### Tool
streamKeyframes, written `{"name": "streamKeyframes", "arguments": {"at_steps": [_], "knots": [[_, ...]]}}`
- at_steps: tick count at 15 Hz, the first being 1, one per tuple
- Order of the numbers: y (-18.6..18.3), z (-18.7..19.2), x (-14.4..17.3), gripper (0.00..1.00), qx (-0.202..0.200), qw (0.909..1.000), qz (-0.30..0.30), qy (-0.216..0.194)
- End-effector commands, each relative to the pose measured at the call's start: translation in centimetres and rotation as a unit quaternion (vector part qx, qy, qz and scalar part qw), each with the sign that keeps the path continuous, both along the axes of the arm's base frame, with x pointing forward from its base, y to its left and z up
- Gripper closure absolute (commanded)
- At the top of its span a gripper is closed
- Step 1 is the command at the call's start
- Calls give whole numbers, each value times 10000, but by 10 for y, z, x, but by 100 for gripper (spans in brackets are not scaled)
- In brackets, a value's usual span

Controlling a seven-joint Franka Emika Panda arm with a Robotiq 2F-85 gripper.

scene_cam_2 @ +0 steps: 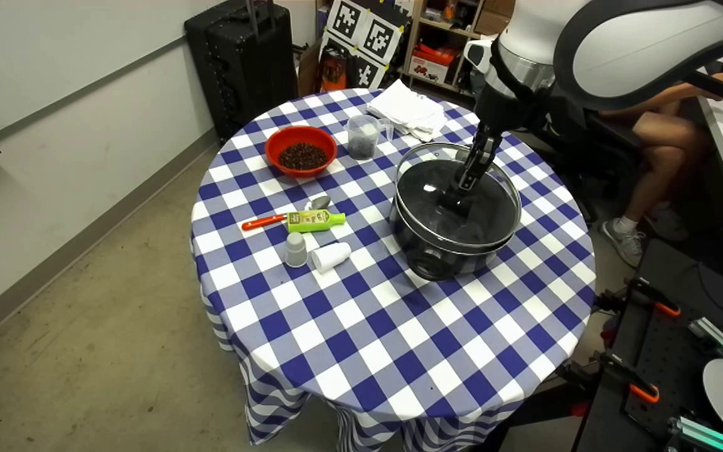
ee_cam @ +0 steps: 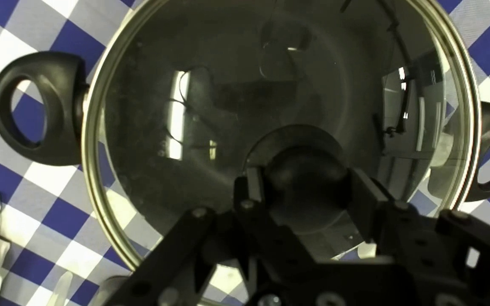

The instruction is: Cover the pot

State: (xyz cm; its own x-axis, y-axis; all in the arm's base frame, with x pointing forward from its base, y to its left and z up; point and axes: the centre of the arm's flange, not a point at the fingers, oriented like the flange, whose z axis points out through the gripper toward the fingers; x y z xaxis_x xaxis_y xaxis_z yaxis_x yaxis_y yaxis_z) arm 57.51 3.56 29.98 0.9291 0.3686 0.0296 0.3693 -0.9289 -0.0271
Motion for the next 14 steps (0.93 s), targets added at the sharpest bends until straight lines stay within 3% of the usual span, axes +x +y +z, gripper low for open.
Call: {"name": "streamKeyframes", "arguments": {"at_steps": [1, 14], "knots": [[3, 4, -3, 75, -94, 9999, -62, -75], [3, -12, 4, 75, -170, 9996, -211, -105]]}}
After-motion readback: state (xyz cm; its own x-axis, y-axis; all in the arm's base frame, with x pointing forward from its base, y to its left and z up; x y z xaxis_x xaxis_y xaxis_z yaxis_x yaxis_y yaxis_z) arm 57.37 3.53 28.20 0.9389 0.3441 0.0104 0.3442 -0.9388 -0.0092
